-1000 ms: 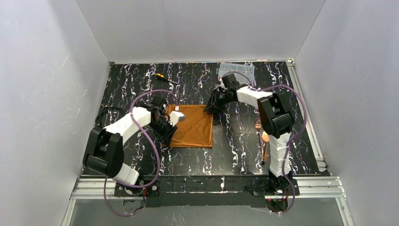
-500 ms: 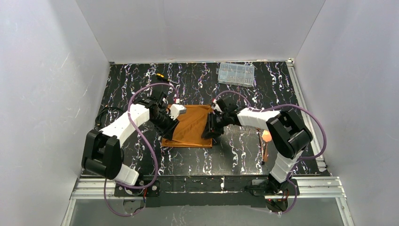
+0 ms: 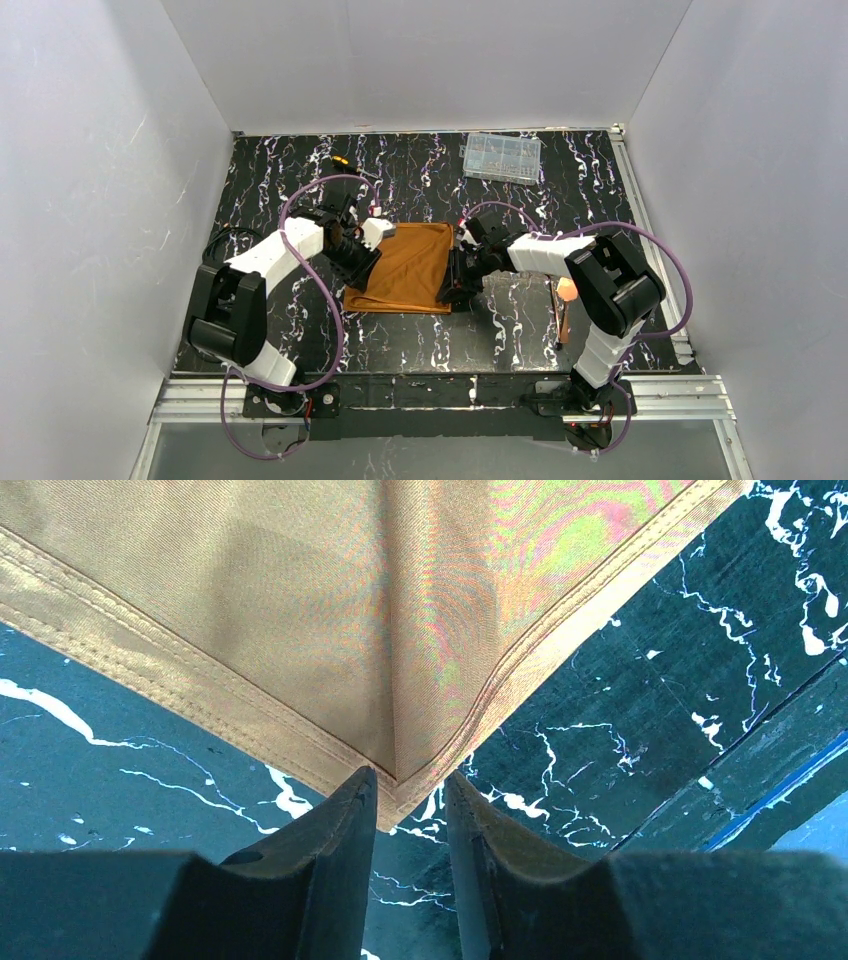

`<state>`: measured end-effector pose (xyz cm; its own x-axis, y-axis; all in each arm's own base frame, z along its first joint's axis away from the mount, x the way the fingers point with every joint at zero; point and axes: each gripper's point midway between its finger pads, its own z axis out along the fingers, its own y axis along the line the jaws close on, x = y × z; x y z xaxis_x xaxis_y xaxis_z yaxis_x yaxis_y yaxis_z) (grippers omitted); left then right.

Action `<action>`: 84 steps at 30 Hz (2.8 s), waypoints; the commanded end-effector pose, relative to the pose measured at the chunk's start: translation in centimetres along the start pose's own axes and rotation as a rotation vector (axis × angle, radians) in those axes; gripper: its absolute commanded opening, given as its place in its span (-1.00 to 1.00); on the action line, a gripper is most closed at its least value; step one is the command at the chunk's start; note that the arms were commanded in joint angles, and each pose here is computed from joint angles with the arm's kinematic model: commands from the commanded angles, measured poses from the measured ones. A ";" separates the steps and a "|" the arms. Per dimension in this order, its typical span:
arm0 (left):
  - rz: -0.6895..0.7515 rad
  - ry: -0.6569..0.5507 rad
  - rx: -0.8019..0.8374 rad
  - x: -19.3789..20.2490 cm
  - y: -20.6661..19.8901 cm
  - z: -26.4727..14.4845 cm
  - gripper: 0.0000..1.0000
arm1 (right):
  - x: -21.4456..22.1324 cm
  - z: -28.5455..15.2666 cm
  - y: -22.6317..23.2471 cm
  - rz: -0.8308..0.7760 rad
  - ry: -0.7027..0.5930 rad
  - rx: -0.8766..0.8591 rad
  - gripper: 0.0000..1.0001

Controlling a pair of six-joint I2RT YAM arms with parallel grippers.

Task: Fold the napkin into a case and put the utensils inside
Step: Smooth out the top corner of the smaller-rectangle-folded napkin at the center of the board.

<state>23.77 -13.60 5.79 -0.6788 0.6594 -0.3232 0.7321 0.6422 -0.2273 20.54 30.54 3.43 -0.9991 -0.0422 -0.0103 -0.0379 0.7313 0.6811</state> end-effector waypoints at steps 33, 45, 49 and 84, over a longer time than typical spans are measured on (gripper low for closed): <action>0.012 0.044 0.012 3.3 -0.3 2.1 -0.44 | -3.2 -3.5 4.4 -0.099 0.034 -0.119 -0.20; 0.005 0.074 0.021 5.0 -0.8 2.3 -0.45 | -14.9 -0.5 1.9 -0.059 -0.003 -0.138 -0.32; 0.004 0.085 0.027 5.2 -0.8 2.6 -0.47 | -15.8 1.1 1.4 -0.046 0.046 -0.197 -0.33; -0.001 0.055 -0.018 1.6 0.5 0.9 -0.33 | -15.6 -7.7 0.8 -0.127 -0.255 0.025 0.09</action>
<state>22.56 -12.92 5.04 -0.6836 0.6741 -0.2799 0.7296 0.6412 -0.2377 36.15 27.36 8.95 -0.9768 0.0232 -0.2131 -0.1319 0.7187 0.6827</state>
